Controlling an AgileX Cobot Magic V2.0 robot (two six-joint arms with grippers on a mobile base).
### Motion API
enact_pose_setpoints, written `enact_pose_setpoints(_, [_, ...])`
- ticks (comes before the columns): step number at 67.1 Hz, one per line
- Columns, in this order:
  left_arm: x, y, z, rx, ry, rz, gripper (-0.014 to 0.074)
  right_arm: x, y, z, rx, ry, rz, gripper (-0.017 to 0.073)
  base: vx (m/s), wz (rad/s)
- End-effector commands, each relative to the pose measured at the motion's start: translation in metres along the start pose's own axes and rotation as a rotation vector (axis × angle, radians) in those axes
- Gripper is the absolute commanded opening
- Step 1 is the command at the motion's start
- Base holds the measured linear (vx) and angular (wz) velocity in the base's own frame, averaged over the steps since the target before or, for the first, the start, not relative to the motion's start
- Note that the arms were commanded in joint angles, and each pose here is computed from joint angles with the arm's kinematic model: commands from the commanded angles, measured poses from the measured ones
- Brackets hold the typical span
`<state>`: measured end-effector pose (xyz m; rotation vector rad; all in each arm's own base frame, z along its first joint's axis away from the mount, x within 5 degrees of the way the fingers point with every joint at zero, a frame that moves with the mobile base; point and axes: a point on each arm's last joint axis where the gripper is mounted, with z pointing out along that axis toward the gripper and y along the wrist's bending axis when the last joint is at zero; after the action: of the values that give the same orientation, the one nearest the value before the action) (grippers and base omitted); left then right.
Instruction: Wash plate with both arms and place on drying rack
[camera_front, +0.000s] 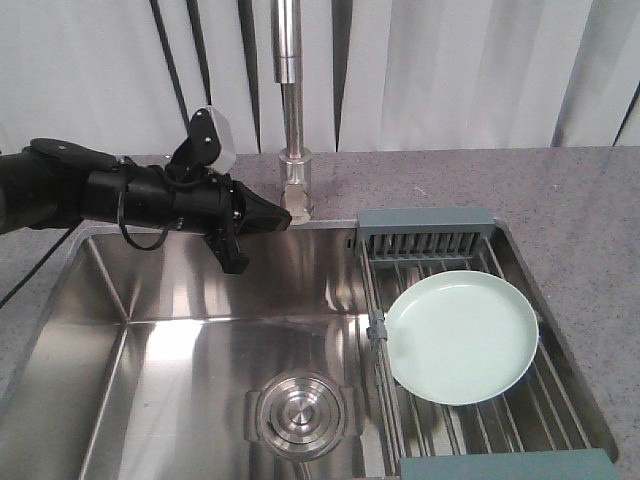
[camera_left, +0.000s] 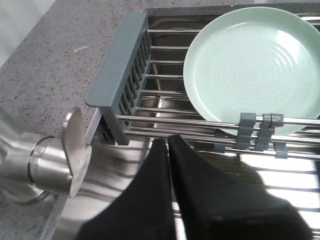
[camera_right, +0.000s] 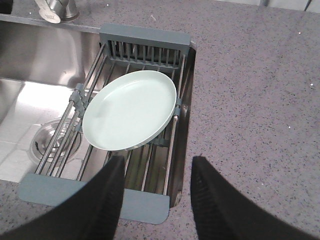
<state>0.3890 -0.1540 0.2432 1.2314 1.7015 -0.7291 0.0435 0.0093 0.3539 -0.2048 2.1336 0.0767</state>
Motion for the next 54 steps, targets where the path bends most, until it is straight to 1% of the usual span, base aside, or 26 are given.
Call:
enact_pose_setpoints(1, [-0.034,0.001,-0.006,-0.026,-0.117,0.045,-0.0008,-0.011,-0.001,-0.004,0.012,-0.076,-0.005,0.0319,0.00,0.00])
enact_pose_setpoints(15, [-0.043,0.016,0.010,-0.013,-0.147,0.048,-0.0008,-0.011,-0.001,-0.004,0.012,-0.076,-0.005,0.0319,0.00,0.00])
enact_pose_setpoints(18, [-0.045,0.019,0.014,-0.010,-0.152,0.056,-0.0008,-0.011,-0.001,-0.004,0.012,-0.076,-0.005,0.0319,0.00,0.00])
enact_pose_setpoints(26, [-0.047,0.030,0.023,-0.022,-0.162,0.057,-0.0008,-0.011,-0.001,-0.004,0.012,-0.076,-0.005,0.0319,0.00,0.00])
enact_pose_setpoints(33, [-0.052,0.039,0.024,-0.058,-0.173,0.073,-0.0008,-0.011,-0.001,-0.004,0.012,-0.076,-0.005,0.0319,0.00,0.00])
enact_pose_setpoints(39, [-0.061,0.046,0.022,-0.104,-0.180,0.104,-0.0008,-0.011,-0.001,-0.004,0.012,-0.076,-0.005,0.0319,0.00,0.00])
enact_pose_setpoints(43, [-0.065,0.049,0.020,-0.132,-0.183,0.115,-0.0008,-0.011,-0.001,-0.004,0.012,-0.076,-0.005,0.0319,0.00,0.00])
enact_pose_setpoints(48, [-0.070,0.053,0.018,-0.162,-0.189,0.125,-0.0008,-0.011,-0.001,-0.004,0.012,-0.076,-0.005,0.0319,0.00,0.00])
enact_pose_setpoints(54, [-0.069,0.057,0.018,-0.209,-0.181,0.121,-0.0008,-0.011,-0.001,-0.004,0.012,-0.076,-0.005,0.0319,0.00,0.00])
